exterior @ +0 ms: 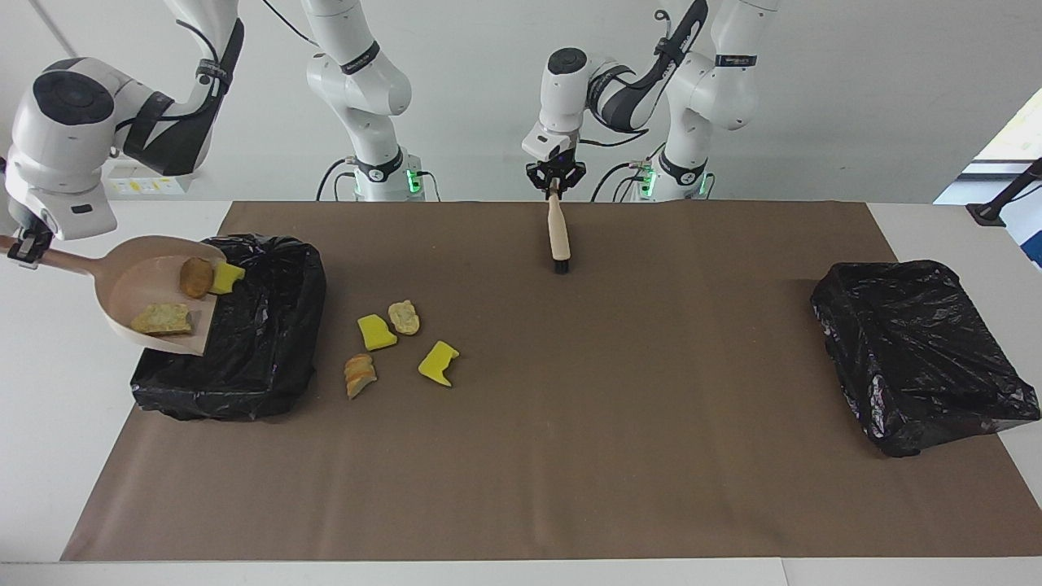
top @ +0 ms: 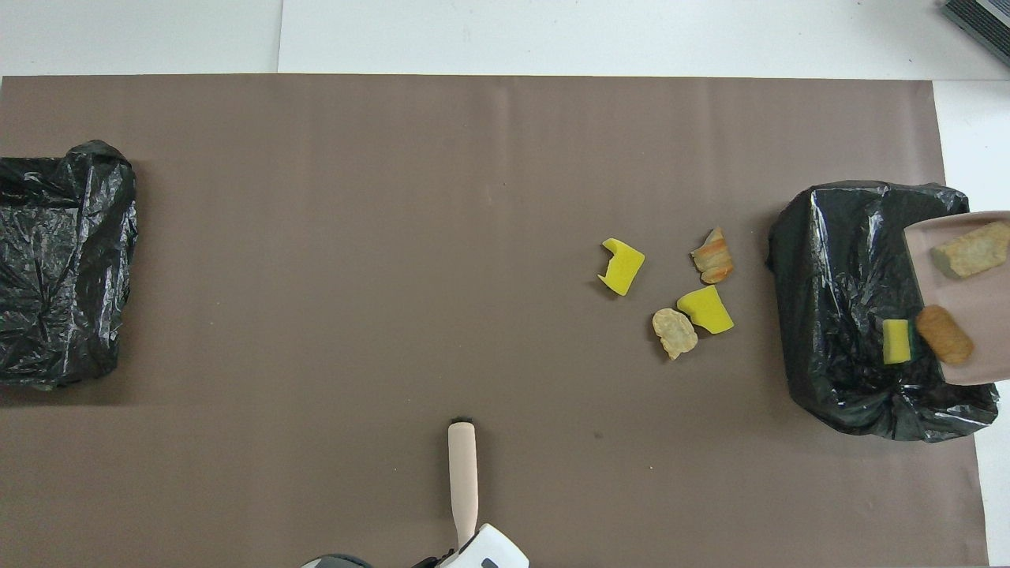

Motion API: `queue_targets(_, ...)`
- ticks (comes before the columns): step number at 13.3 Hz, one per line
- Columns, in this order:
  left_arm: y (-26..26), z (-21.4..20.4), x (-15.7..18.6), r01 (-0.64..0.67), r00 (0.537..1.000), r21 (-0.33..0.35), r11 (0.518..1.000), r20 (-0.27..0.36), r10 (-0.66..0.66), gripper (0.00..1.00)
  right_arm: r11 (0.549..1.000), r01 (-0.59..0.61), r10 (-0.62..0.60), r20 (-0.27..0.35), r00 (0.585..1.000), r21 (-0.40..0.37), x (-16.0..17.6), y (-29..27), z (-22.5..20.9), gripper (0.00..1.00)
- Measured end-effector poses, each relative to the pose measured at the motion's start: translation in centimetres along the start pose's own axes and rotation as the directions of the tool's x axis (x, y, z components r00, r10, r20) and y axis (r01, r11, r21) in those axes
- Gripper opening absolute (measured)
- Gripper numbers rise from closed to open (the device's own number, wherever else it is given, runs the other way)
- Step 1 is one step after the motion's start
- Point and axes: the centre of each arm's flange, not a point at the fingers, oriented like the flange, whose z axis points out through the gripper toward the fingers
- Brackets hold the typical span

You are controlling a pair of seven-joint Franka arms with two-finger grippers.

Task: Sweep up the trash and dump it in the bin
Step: 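Carry the dustpan over the bin with the right gripper and tip it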

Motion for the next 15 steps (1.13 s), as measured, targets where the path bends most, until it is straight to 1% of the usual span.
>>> queue_targets(1,-0.2,0.1,0.5,0.008,1.000,0.002,1.000,0.003,-0.008,0.58,1.000,0.020,-0.020,0.018,1.000,-0.001,0.3,0.2,-0.1,0.32)
queue_targets(3,-0.5,-0.5,2.2,0.021,1.000,-0.007,1.000,0.000,-0.021,0.78,0.998,0.058,-0.058,0.060,0.997,-0.007,0.6,0.6,0.0,0.32)
queue_targets(4,-0.5,-1.1,3.4,0.018,1.000,-0.011,1.000,0.000,-0.018,0.78,0.997,0.080,-0.079,0.085,0.993,-0.010,0.7,0.8,-0.1,0.32)
queue_targets(5,-0.4,-2.1,4.6,0.000,1.000,-0.012,1.000,0.003,0.000,0.86,0.995,0.104,-0.102,0.112,0.988,-0.010,0.9,1.0,-0.3,0.32)
queue_targets(6,-0.4,-3.5,6.1,-0.026,1.000,-0.015,1.000,0.004,0.026,0.98,0.992,0.126,-0.123,0.138,0.983,-0.011,1.1,1.3,-0.7,0.32)
queue_targets(7,-0.5,-5.0,7.7,-0.048,0.999,-0.018,0.999,0.006,0.048,1.00,0.989,0.150,-0.146,0.164,0.976,-0.012,1.4,1.6,-1.1,0.32)
queue_targets(9,-1.4,-8.6,11.7,-0.076,0.997,-0.020,0.997,0.015,0.076,1.00,0.980,0.197,-0.188,0.208,0.960,-0.020,2.3,2.5,-2.2,0.32)
queue_targets(12,-4.4,-14.8,17.7,-0.123,0.992,-0.030,0.992,0.019,0.124,1.00,0.972,0.233,-0.223,0.243,0.944,-0.013,3.3,3.1,-3.3,0.32)
queue_targets(15,-7.2,-20.7,20.9,-0.173,0.984,-0.035,0.984,0.025,0.174,1.00,0.965,0.261,-0.252,0.278,0.927,0.007,4.0,3.6,-4.4,0.32)
